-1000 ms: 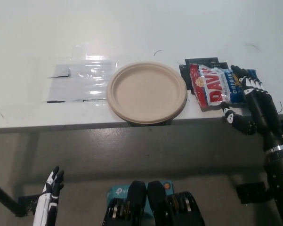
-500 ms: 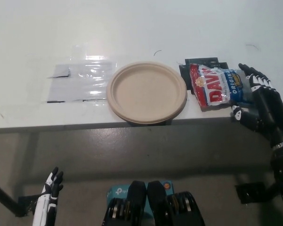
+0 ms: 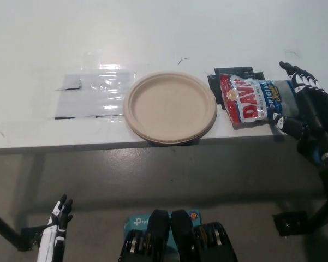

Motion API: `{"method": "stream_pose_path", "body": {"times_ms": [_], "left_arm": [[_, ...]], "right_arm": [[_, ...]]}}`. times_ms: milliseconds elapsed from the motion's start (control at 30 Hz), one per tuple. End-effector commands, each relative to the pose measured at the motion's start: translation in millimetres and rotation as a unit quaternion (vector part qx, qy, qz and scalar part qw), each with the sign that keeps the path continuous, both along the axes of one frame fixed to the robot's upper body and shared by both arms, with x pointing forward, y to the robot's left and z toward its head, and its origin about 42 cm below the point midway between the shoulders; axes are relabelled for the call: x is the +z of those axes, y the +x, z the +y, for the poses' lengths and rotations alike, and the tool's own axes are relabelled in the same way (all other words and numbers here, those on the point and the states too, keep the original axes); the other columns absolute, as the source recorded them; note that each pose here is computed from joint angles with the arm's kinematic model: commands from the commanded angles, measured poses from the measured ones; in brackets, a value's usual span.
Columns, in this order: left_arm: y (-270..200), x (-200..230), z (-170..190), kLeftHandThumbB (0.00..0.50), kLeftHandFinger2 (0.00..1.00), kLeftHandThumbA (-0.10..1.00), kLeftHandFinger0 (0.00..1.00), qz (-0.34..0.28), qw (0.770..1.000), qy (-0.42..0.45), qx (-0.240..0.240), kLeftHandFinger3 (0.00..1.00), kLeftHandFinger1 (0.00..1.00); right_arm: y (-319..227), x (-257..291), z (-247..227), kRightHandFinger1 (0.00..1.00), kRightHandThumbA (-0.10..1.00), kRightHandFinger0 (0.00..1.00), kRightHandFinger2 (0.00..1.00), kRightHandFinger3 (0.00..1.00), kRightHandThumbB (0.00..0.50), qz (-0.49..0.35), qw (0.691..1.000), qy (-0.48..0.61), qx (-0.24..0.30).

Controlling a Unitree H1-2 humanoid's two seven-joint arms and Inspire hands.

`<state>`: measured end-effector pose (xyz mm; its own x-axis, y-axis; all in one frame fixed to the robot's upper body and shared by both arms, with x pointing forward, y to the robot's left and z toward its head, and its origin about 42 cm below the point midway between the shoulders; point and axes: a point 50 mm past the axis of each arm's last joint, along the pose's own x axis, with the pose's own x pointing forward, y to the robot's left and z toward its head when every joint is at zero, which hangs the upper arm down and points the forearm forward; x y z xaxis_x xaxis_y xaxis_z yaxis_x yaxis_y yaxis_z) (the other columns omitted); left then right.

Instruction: The robot picks up a small bag of sunflower seeds on the right hand side and take it to the empty plate on the left hand side then pours some sunflower seeds on to the plate.

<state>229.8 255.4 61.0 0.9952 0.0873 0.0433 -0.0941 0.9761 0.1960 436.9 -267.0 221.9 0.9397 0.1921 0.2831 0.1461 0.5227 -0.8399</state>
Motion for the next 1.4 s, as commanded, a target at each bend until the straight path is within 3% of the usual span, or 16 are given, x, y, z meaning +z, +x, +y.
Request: {"method": "stream_pose_path", "body": {"times_ms": [0,233,333,533,733,800,1100,1367], "left_arm": [[0.7,8.8,2.9,0.068,1.00,1.00,1.00,-0.028,1.000,-0.001,-0.004,1.00,1.00],[1.9,11.5,3.7,0.070,1.00,1.00,1.00,-0.029,1.000,0.000,-0.003,1.00,1.00],[2.0,10.4,4.3,0.095,1.00,1.00,1.00,-0.023,1.000,-0.003,-0.003,1.00,1.00],[2.0,10.4,4.8,0.070,1.00,1.00,1.00,-0.028,1.000,-0.001,-0.003,1.00,1.00],[2.9,10.1,5.9,0.070,1.00,1.00,1.00,-0.030,1.000,-0.001,-0.004,1.00,1.00],[3.2,11.2,6.2,0.083,1.00,1.00,1.00,-0.027,1.000,-0.006,-0.003,1.00,1.00],[0.9,11.5,7.0,0.057,1.00,1.00,1.00,-0.026,1.000,-0.005,-0.007,1.00,1.00],[1.8,10.5,7.2,0.053,1.00,1.00,1.00,-0.028,1.000,-0.009,-0.006,1.00,1.00]], "right_arm": [[16.2,34.6,-3.7,1.00,0.69,1.00,1.00,1.00,0.431,-0.008,0.999,-0.041,-0.004],[24.3,49.9,-7.7,1.00,0.74,1.00,1.00,1.00,0.460,0.014,0.996,-0.083,-0.004],[26.8,54.7,-9.5,1.00,0.73,1.00,1.00,1.00,0.481,0.023,0.994,-0.104,-0.004],[32.3,59.8,-9.1,1.00,0.76,1.00,1.00,1.00,0.500,0.038,0.990,-0.136,0.000],[38.7,59.4,-9.0,1.00,1.00,1.00,1.00,1.00,0.481,0.061,0.983,-0.170,0.012],[39.3,58.8,-8.5,1.00,1.00,1.00,1.00,1.00,0.473,0.064,0.983,-0.172,0.017],[42.1,51.8,-6.8,1.00,1.00,1.00,1.00,1.00,0.445,0.070,0.980,-0.183,0.019],[48.9,46.2,-8.0,1.00,1.00,1.00,1.00,1.00,0.448,0.067,0.981,-0.183,0.004]]}}
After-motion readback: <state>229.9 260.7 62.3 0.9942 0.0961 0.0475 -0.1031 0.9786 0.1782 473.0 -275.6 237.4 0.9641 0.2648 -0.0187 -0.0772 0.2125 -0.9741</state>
